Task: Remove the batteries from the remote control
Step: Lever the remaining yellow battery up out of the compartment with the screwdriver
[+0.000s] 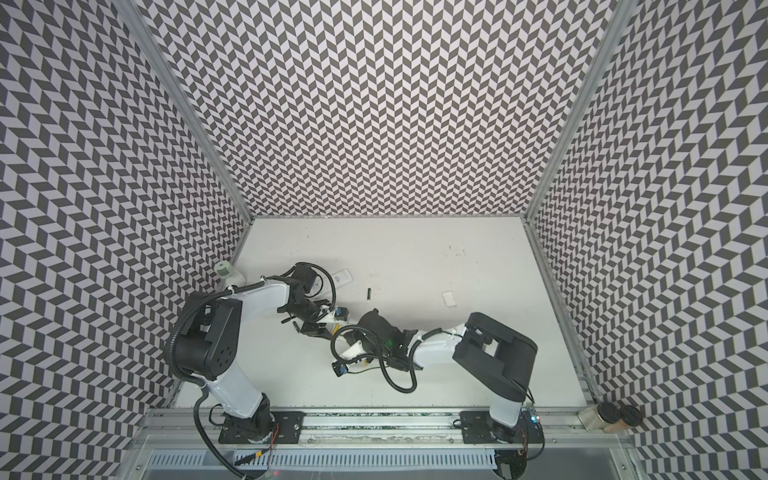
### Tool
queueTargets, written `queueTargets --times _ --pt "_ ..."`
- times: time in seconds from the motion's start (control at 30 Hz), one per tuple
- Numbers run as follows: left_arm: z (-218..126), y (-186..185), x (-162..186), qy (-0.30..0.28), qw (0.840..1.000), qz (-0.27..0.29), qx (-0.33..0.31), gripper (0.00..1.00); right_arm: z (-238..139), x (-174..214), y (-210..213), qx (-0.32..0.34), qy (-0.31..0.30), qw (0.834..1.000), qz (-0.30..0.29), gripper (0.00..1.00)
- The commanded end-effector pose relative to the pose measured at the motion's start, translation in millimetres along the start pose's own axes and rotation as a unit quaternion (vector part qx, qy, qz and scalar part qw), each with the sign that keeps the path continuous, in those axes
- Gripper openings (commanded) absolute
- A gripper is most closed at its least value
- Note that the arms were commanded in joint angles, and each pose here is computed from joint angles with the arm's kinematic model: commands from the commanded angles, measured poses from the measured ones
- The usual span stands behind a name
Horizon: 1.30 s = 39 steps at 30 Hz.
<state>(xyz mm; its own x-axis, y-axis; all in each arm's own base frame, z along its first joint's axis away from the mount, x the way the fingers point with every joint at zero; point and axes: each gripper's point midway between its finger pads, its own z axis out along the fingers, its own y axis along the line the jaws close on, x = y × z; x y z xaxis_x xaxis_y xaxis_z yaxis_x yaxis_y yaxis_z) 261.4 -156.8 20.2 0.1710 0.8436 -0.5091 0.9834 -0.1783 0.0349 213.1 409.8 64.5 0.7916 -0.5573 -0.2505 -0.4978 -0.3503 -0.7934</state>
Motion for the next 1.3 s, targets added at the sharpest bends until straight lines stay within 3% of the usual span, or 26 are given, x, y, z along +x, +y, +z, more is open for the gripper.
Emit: queueTargets --times 0.0,0.5,0.73,0.9,1.0,1.1,1.27 --pt "7.9 1.4 4.4 0.010 1.000 0.007 0.003 0.50 1.3 0.9 -1.3 0.033 -0.001 0.999 0.043 0.00" --pt "7.0 1.2 3.7 0.002 1.000 0.002 -0.005 0.54 -8.8 1.5 -15.6 0.075 -0.068 0.975 0.200 0.00" --pt "6.8 1.7 3.2 0.002 1.000 -0.003 -0.007 0.55 -1.8 2.0 1.5 0.051 -0.071 0.975 0.206 0.00" --pt "-6.4 6.1 4.6 0.011 0.999 -0.025 -0.022 0.66 -9.4 5.5 -4.8 0.062 -0.061 0.976 0.200 0.00" --pt "-32.0 20.5 2.7 0.015 0.997 -0.062 -0.049 0.72 -20.7 3.1 -15.4 0.073 -0.062 0.974 0.203 0.00" --pt "-78.9 55.1 5.5 -0.017 0.983 -0.141 -0.120 0.75 -39.9 1.0 -29.2 0.095 -0.067 0.970 0.215 0.00" --pt "-134.3 86.1 48.4 -0.013 0.936 -0.269 -0.228 0.80 -68.1 9.6 -37.1 0.120 -0.053 0.960 0.248 0.00"
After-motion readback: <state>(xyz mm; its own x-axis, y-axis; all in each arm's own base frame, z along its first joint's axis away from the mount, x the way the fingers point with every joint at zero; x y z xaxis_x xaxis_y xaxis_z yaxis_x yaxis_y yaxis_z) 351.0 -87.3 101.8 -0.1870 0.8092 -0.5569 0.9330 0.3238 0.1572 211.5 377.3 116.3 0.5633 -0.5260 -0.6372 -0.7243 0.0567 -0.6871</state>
